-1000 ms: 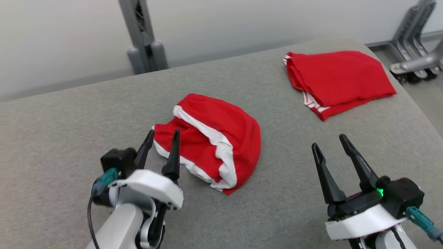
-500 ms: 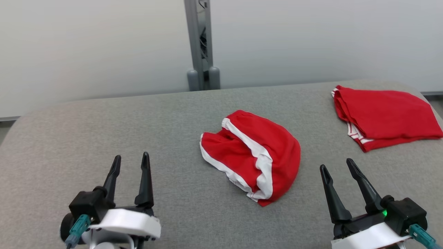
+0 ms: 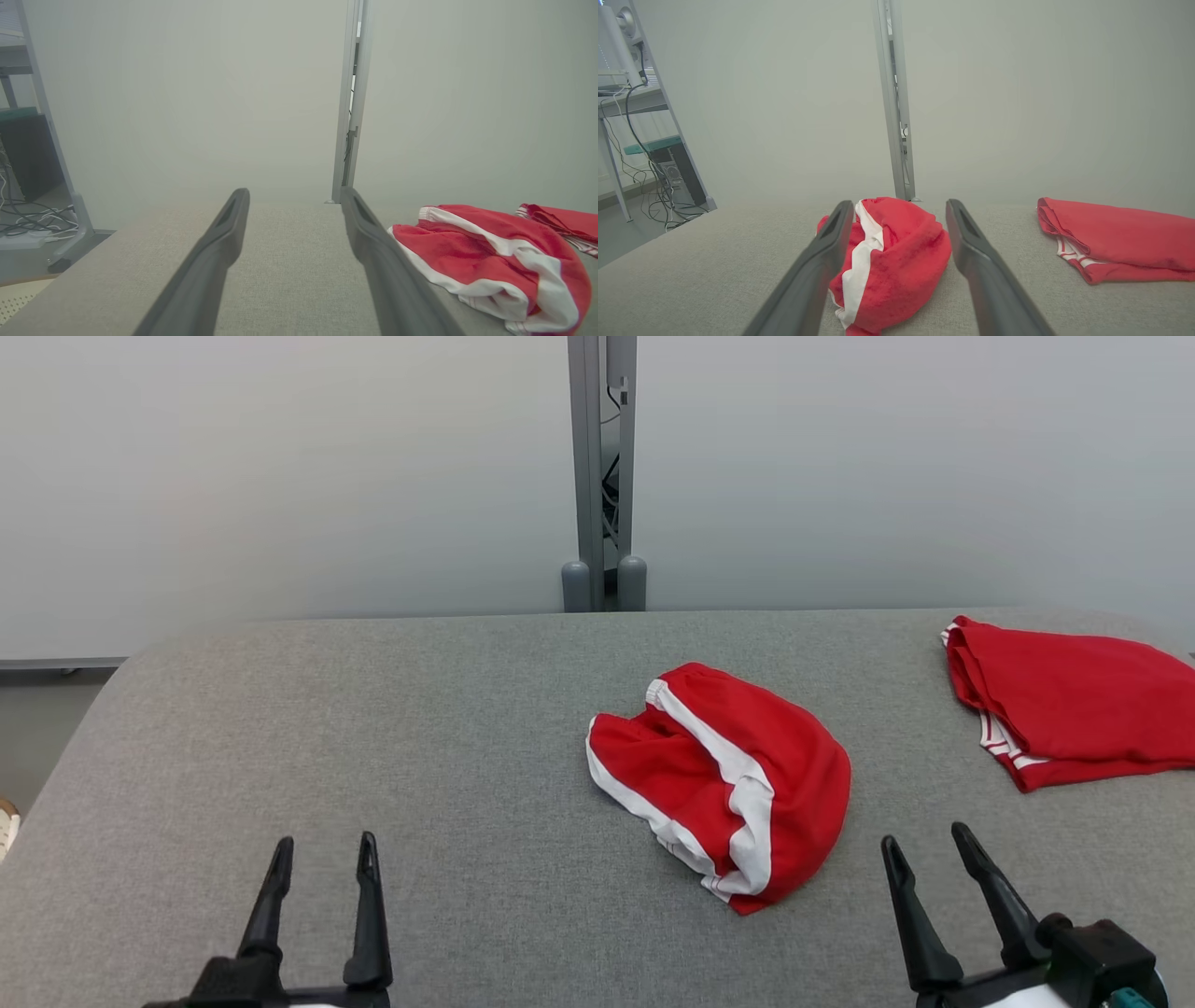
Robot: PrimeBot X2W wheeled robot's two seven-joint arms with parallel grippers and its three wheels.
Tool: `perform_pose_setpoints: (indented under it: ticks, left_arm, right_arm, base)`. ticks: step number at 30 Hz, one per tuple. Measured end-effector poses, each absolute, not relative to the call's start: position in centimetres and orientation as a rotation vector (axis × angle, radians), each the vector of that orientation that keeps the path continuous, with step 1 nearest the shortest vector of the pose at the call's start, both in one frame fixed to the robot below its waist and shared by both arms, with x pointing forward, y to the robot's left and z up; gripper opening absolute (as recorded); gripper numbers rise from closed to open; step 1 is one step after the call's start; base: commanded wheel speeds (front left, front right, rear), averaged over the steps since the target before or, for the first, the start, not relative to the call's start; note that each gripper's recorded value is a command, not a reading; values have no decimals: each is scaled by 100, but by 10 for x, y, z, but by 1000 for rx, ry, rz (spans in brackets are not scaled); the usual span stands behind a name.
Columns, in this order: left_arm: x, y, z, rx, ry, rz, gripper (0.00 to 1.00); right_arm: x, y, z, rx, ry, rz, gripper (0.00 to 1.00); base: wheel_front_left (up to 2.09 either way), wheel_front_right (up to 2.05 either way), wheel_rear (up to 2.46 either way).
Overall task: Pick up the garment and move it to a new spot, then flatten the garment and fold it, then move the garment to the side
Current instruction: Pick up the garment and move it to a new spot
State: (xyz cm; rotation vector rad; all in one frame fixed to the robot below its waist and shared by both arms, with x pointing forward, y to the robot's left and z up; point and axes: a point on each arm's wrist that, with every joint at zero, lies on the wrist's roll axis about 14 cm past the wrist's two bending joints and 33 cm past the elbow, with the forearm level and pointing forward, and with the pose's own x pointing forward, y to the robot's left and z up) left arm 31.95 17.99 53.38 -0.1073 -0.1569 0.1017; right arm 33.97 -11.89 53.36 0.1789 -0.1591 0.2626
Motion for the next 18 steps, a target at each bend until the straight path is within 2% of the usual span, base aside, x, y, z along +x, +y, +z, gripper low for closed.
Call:
perform_pose_setpoints:
  ticks: [18]
  left_arm:
    - [314, 169, 519, -94, -122, 60, 100]
  right_arm:
    - [330, -127, 517, 184, -111, 227, 100]
  base:
    - [0, 0, 0]
